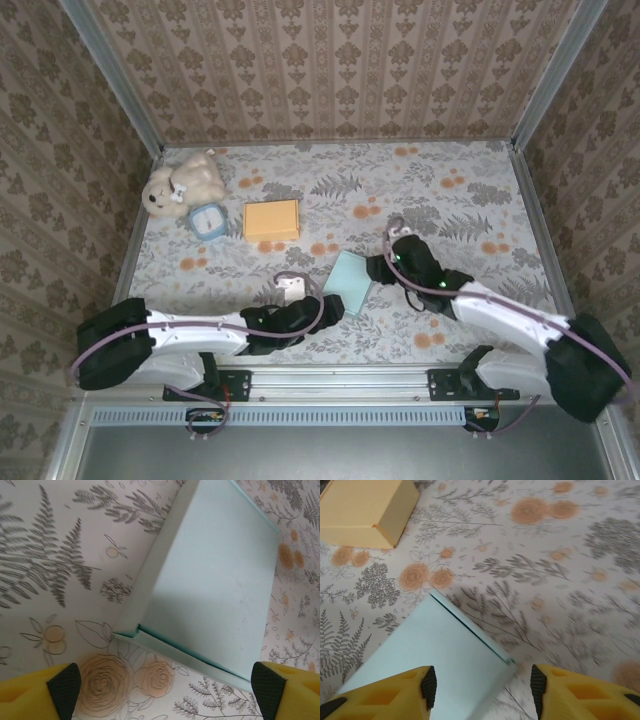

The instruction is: Fold the paper box

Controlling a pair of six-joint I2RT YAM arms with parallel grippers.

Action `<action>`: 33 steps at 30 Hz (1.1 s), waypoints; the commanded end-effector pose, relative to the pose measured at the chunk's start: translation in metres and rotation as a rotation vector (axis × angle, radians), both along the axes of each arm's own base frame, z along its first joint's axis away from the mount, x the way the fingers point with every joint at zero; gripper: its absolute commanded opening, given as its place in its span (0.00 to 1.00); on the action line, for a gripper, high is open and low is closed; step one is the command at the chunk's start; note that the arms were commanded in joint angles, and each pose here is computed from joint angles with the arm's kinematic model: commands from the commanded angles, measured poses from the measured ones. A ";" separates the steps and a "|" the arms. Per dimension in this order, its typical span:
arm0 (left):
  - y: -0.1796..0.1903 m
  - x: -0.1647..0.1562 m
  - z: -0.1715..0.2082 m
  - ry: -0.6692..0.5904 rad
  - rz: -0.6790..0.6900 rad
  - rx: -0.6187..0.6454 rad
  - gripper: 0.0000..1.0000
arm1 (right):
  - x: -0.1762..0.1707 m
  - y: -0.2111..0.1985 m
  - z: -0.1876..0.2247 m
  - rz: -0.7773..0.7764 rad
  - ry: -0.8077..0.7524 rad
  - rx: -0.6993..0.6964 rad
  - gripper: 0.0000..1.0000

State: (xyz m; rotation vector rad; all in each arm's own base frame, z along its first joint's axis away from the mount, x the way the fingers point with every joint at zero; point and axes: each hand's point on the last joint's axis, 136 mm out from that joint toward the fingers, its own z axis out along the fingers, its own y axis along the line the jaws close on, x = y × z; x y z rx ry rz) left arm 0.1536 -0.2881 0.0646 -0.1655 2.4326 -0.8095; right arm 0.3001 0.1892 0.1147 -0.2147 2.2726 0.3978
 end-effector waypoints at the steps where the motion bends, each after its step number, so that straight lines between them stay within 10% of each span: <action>1: -0.019 -0.004 0.011 0.026 0.002 -0.132 0.90 | 0.018 0.025 0.003 0.120 0.002 0.024 0.56; 33: -0.038 0.032 0.004 0.035 0.080 -0.145 0.89 | -0.007 0.011 -0.058 0.073 0.202 0.142 0.58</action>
